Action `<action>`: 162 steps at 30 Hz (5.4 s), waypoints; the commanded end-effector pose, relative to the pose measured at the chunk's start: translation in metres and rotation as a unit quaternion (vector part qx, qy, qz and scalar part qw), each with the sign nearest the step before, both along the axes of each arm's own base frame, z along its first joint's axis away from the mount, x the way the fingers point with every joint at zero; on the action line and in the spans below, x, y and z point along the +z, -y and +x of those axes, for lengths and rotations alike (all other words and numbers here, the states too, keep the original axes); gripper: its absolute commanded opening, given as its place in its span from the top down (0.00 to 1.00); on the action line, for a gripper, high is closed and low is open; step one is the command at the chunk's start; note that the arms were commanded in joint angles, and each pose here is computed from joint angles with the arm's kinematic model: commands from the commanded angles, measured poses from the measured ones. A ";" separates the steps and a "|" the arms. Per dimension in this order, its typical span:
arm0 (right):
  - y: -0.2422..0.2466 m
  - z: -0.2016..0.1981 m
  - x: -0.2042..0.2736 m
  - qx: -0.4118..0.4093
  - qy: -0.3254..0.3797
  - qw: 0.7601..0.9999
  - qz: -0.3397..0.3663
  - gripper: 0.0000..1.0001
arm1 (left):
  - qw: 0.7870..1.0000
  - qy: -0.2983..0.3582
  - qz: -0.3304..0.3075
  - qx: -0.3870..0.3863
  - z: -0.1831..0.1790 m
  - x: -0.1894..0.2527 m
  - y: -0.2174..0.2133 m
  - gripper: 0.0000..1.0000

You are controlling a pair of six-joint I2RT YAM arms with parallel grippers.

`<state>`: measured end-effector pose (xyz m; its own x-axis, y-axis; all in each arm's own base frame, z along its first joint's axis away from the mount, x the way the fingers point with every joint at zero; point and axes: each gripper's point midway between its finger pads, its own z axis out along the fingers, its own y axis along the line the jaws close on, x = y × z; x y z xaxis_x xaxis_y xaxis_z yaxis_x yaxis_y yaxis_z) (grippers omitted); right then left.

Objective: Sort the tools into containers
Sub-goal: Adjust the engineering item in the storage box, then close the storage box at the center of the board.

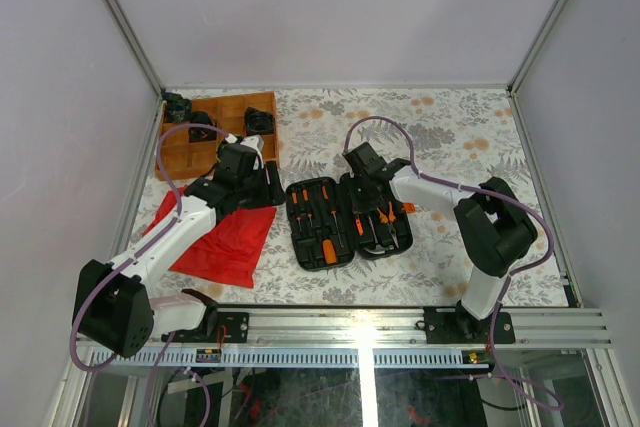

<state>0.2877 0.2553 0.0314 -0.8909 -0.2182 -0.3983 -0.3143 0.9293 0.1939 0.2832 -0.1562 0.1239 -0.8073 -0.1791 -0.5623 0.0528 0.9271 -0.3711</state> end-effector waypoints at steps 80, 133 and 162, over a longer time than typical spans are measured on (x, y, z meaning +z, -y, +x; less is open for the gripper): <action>0.136 0.013 -0.019 -0.112 -0.045 0.990 0.066 0.60 | 0.978 -0.043 -0.204 0.003 -0.020 -0.074 0.051 0.46; 0.085 -0.049 -0.025 -0.078 -0.076 0.989 0.098 0.64 | 0.941 0.021 -0.321 -0.109 -0.023 0.062 0.129 0.44; 0.063 -0.052 -0.020 -0.078 -0.076 0.979 0.173 0.63 | 0.945 -0.014 -0.301 -0.129 -0.024 0.034 0.172 0.45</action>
